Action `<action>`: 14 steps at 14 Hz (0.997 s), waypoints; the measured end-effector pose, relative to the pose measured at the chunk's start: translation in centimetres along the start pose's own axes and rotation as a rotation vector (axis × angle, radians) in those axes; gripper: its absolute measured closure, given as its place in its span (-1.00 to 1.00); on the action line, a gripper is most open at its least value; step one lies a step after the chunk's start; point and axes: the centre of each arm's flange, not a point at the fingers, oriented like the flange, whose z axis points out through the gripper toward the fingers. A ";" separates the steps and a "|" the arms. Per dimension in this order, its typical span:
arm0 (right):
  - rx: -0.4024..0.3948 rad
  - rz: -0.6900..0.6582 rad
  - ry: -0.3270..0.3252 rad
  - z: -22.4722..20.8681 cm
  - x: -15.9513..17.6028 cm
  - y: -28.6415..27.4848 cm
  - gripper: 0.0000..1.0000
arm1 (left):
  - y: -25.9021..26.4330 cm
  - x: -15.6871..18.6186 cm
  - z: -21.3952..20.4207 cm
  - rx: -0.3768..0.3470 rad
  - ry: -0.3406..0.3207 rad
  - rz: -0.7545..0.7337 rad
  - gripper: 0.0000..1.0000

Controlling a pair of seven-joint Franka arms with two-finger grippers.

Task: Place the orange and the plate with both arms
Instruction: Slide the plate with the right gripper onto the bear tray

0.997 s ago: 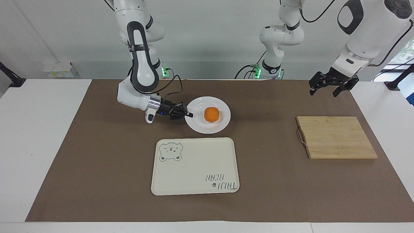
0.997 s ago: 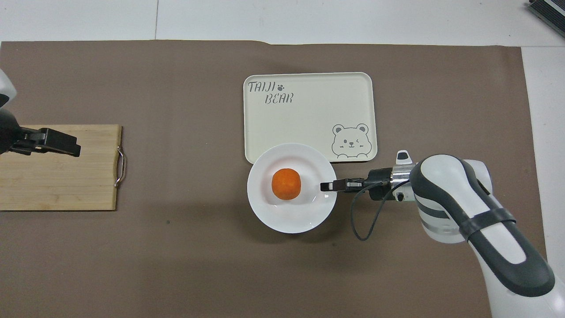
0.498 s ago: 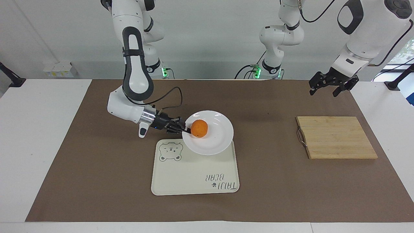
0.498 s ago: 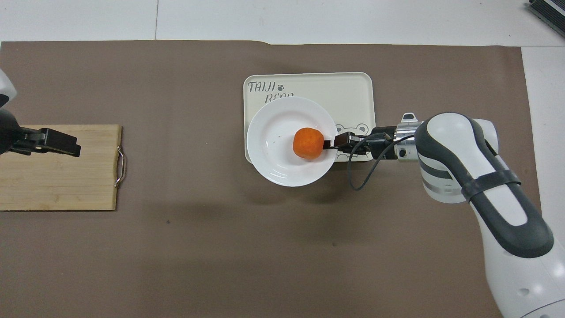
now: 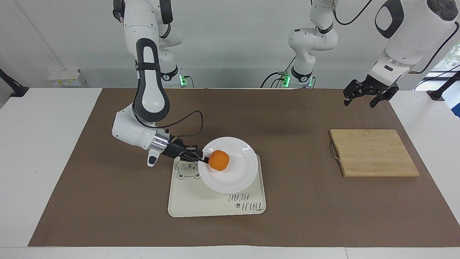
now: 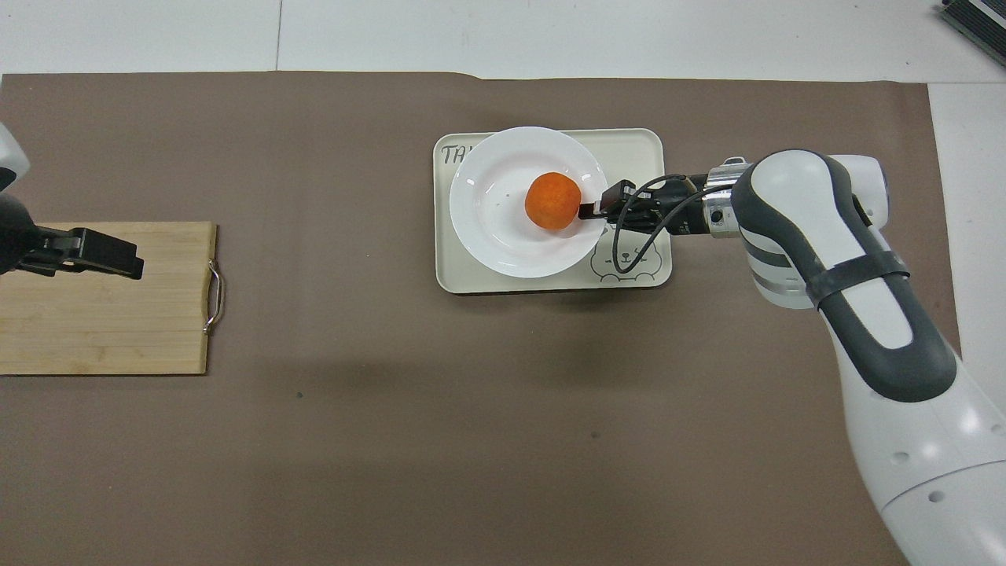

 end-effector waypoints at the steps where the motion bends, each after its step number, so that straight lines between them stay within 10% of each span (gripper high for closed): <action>1: -0.005 0.006 0.001 0.4 0.6 0.7 0.90 | 0.0 0.0 0.0 0.000 0.000 0.000 -1.00; 14: -0.064 -0.055 0.000 1.0 2.1 4.0 0.90 | 0.0 0.0 0.0 0.000 0.000 0.000 -1.00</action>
